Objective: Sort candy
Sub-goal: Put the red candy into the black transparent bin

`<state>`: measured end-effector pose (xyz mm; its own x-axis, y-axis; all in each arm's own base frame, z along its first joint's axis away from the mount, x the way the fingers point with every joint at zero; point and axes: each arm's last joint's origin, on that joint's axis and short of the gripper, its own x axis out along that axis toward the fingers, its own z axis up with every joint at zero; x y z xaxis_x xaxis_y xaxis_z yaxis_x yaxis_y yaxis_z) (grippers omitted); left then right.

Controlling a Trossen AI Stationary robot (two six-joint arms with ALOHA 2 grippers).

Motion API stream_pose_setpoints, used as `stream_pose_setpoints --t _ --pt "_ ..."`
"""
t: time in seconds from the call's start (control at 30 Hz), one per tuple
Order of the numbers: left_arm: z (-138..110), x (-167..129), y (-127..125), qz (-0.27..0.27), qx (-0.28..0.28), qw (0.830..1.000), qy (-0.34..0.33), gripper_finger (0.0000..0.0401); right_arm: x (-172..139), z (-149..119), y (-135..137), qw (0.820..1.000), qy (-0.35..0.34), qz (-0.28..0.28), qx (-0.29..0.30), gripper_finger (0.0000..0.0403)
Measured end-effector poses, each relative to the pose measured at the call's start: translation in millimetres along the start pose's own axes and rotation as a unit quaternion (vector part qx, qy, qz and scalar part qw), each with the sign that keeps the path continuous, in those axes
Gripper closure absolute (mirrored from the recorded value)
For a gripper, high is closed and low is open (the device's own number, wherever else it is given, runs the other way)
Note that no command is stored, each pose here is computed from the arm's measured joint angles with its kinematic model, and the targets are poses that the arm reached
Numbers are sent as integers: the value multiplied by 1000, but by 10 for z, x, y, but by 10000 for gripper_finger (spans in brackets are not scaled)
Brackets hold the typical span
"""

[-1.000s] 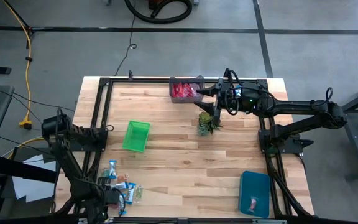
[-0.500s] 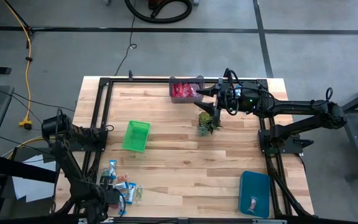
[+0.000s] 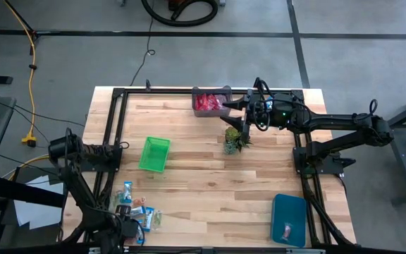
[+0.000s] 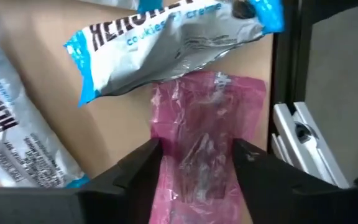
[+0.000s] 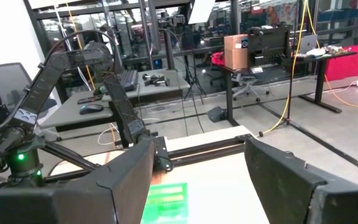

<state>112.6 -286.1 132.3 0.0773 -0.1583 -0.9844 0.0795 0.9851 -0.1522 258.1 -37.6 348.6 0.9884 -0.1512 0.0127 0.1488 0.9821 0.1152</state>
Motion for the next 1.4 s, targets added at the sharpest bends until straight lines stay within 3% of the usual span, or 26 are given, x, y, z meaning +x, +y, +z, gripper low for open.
stream_pose_setpoints --t 0.17,0.23,0.43,0.57,0.67,0.8,0.97,1.1,1.23,1.3,1.4 --pt "16 -2 57 13 -28 999 20 355 0 -10 -2 1000 5 -1 0 153" --pt "34 -21 67 10 -44 999 21 385 0 -13 -2 1000 7 -1 0 153" --pt "34 -215 126 -4 -89 996 18 397 0 -15 -2 1000 8 -1 -2 153" --pt "22 -672 168 -66 -99 993 -26 401 0 -15 -2 1000 8 -1 -5 153" --pt "14 -1072 336 -93 -111 985 -90 400 0 -14 -2 1000 7 -1 -6 153" --pt "37 -1547 751 -89 -148 968 -183 400 0 -14 -2 1000 7 -1 -18 153" --pt "106 -2011 1341 -37 -176 921 -347 400 0 -12 -2 1000 6 -1 -19 153" --pt "137 -2297 1810 86 -203 854 -471 400 0 -4 -1 1000 2 0 -16 153" --pt "148 -2525 2158 200 -222 793 -531 400 0 1 -1 1000 0 0 -10 153" --pt "208 -2609 2270 215 -211 770 -563 400 0 1 -1 1000 -1 0 -10 153" --pt "372 -2673 2399 176 -162 731 -639 401 0 2 0 1000 -1 0 -10 153"
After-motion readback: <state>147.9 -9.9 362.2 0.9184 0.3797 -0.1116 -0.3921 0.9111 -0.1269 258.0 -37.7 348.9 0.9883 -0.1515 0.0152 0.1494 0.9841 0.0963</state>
